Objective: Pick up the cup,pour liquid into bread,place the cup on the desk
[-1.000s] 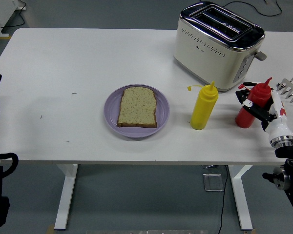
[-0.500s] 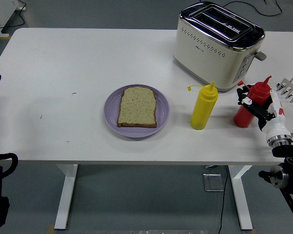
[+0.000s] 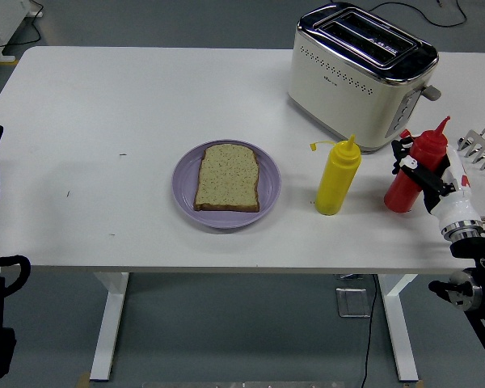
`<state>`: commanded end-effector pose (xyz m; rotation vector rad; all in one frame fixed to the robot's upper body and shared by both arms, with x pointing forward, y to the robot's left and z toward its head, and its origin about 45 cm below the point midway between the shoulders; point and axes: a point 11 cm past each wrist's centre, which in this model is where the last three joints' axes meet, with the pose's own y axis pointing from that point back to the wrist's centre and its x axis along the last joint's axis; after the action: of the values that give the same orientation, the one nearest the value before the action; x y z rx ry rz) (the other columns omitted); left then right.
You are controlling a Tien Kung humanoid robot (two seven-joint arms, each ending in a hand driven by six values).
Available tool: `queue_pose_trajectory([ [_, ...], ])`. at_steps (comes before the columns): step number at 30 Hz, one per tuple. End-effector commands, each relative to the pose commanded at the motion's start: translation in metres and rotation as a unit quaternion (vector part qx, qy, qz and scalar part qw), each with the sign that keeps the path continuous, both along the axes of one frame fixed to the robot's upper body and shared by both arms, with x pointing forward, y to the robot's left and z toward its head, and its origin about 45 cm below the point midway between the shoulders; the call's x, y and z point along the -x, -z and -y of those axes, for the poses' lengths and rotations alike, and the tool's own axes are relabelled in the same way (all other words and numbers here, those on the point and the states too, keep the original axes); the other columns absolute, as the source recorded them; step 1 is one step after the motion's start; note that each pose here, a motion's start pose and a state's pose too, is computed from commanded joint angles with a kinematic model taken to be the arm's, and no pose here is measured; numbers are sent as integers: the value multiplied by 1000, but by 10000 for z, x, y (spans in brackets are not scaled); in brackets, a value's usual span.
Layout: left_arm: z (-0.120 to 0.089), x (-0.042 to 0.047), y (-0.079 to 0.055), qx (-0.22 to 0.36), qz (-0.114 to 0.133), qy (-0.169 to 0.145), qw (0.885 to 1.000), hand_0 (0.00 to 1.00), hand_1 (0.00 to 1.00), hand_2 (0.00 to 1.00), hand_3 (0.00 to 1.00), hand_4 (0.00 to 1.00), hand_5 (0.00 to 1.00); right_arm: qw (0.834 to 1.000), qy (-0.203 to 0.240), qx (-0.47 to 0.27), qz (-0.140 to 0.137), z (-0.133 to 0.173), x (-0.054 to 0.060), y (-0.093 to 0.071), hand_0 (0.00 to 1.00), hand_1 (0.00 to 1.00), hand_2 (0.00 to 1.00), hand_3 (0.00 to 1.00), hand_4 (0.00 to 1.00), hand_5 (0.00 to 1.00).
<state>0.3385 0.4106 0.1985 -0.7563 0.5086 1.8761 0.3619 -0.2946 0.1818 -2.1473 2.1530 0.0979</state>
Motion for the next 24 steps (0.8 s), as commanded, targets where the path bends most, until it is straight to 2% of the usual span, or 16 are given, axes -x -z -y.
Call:
queue_pose_trajectory([
  [11, -3, 8, 7, 0, -1, -1, 1000, 781, 738, 735, 683, 559, 998, 1000, -16, -19, 14, -55, -38, -201, 50, 118, 283, 358, 687, 255],
  [21, -17, 2, -14, 0, 2, -3, 1000, 781, 738, 735, 684, 559, 998, 998, -54, -20, 39, -197, -137, -520, 26, 104, 264, 344, 687, 293],
  [22, -16, 1, -17, 0, 3, -3, 1000, 781, 738, 734, 684, 559, 998, 997, -58, -22, 44, -219, -148, -565, 2, 70, 227, 317, 686, 309],
  [24, -18, -1, -21, 0, 3, -3, 1000, 781, 738, 734, 684, 559, 998, 996, -64, -25, 48, -253, -160, -617, 2, 70, 227, 317, 686, 309],
])
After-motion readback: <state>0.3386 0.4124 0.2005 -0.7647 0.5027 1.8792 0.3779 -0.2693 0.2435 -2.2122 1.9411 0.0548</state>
